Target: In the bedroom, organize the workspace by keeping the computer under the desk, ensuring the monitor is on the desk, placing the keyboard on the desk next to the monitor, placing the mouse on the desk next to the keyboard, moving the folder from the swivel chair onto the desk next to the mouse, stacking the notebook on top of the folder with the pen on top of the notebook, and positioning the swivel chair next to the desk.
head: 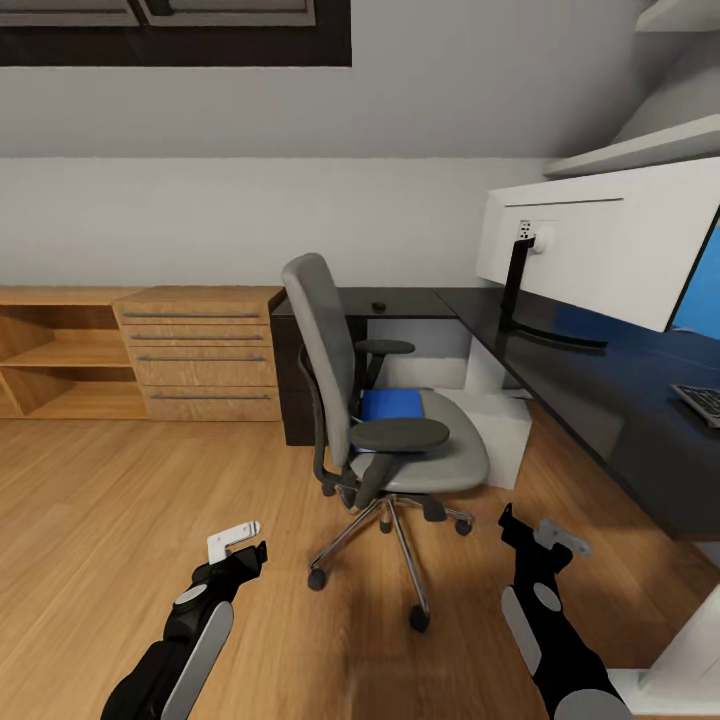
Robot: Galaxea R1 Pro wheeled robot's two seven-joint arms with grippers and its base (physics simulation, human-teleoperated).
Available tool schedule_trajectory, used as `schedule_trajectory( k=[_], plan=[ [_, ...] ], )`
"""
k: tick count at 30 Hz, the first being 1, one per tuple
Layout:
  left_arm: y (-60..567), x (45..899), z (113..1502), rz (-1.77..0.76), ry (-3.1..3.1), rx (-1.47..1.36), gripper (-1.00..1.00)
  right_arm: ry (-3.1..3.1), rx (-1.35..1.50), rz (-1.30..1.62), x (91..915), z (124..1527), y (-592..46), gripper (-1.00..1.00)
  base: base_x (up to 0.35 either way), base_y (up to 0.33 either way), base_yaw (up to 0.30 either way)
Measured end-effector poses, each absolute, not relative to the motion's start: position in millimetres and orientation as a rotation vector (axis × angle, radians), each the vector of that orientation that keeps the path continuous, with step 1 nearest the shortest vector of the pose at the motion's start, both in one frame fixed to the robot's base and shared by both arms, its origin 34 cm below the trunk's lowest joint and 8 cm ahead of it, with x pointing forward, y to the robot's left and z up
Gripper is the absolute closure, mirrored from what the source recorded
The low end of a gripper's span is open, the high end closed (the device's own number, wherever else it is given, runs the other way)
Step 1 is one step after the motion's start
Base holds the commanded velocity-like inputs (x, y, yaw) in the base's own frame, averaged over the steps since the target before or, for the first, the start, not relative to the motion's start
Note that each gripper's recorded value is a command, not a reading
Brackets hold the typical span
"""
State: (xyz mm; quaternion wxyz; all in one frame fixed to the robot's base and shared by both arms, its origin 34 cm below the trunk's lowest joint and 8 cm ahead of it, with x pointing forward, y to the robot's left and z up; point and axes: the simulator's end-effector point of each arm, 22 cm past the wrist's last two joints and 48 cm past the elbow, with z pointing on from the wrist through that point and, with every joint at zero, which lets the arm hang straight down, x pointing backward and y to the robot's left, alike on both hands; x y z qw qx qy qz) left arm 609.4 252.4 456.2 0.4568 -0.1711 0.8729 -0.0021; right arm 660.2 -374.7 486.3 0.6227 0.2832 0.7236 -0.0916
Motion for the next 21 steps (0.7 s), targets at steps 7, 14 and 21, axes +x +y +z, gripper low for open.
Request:
schedule_trajectory(
  k=[7,14,21],
  plan=[
    [252.5,609.2,456.1,-0.005,2.153,-0.421,-1.00,1.663,0.655,-0.208,660.2,486.2,-373.8,-1.00,0.026,0.000,0.000],
    [253.0,609.0,455.7,-0.006,2.155,-0.425,-1.00,1.659,0.661,-0.211,659.6,486.8,-375.5,-1.00,0.143,0.000,0.000],
    [262.3,609.1,455.9,0.004,2.149,-0.445,-1.00,1.657,0.665,-0.213,659.0,487.2,-378.2,-1.00,0.214,0.000,0.000]
  ],
)
